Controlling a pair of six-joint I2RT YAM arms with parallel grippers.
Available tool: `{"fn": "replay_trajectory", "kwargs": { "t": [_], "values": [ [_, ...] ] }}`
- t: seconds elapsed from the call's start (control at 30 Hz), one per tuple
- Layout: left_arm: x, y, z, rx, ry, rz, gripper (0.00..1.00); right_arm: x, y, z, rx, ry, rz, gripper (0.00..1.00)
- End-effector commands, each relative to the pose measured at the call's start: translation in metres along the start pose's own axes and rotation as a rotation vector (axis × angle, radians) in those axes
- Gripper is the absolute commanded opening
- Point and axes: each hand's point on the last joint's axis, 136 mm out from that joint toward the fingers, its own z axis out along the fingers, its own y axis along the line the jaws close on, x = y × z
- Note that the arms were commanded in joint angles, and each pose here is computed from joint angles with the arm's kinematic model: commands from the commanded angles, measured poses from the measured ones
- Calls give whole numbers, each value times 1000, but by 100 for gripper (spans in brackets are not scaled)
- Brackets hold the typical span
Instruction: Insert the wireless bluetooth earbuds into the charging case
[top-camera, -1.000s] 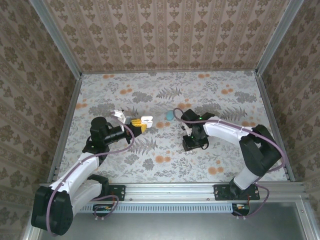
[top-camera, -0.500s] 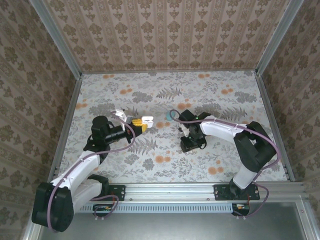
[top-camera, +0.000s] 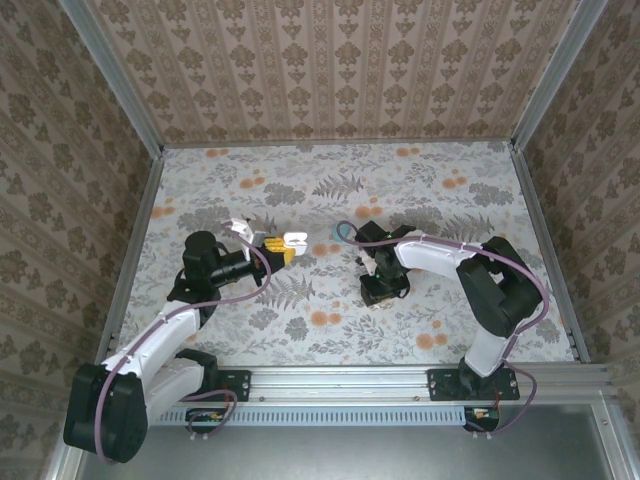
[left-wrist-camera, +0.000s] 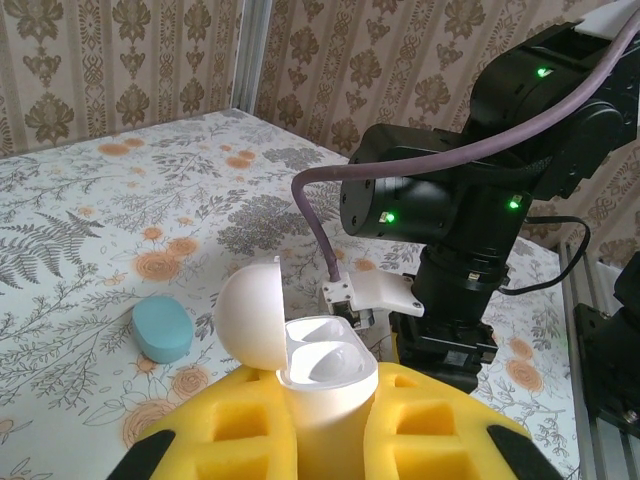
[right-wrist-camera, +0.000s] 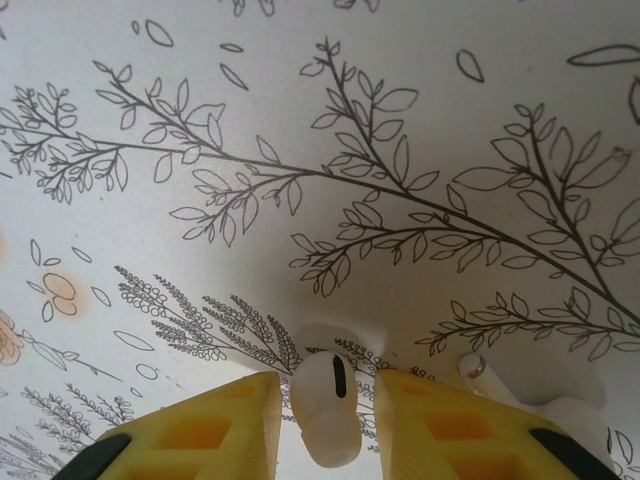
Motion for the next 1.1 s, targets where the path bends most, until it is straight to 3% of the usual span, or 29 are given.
{"fn": "replay_trajectory", "kwargs": {
  "t": [0.0,0.37,0.7,1.07],
  "values": [
    [-17,-7,-2,22,-40,50,0,5,-3,2,4,16,84,31],
    [-16,-7,-3,18,-44,51,0,-5,26,-16,-153,-71,284,34],
    [-16,-9,-4,13,-47,60,0,-1,59,-33,-265,-88,286,37],
    [-16,-10,-4,17,-44,57,0,-9,15,-46,-111,-133,283,37]
  ]
}}
